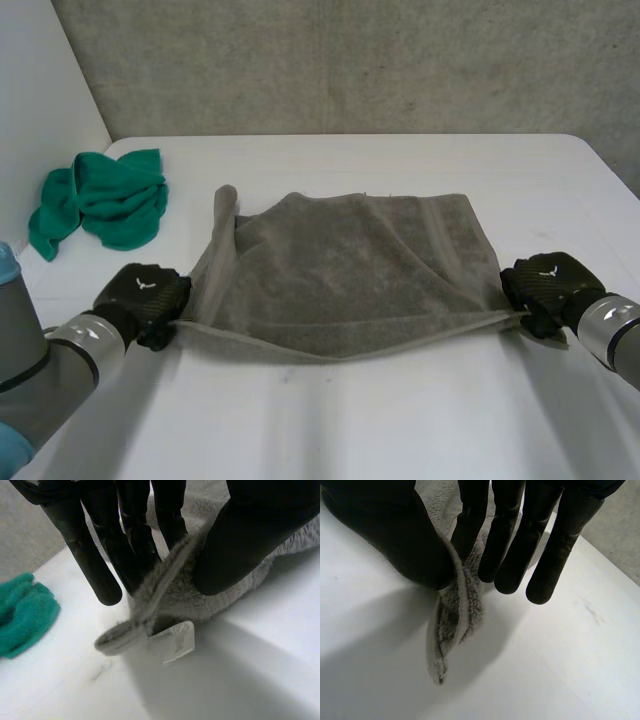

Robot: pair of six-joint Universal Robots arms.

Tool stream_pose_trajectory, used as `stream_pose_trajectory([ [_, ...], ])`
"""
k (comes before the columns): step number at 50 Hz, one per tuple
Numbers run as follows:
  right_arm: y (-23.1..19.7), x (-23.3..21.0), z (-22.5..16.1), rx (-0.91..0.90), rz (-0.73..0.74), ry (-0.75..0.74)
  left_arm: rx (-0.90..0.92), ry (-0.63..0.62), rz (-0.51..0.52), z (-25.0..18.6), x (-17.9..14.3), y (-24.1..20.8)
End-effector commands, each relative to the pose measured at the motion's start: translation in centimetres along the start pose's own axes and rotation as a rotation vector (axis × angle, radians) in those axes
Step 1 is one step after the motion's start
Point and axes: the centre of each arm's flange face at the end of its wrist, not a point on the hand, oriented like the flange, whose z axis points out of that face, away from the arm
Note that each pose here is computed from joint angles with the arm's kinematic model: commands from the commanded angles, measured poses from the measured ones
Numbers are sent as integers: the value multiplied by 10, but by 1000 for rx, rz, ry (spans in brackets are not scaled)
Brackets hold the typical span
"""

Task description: Fold the laundry.

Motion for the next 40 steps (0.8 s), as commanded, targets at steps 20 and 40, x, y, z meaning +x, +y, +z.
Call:
stream_pose_trajectory([
  [20, -45, -7, -121, -237, -461, -206, -32, 32, 337, -105, 12, -33],
  [40, -57, 23, 25, -58, -448, 117, 128, -164, 318, 57, -10, -58],
])
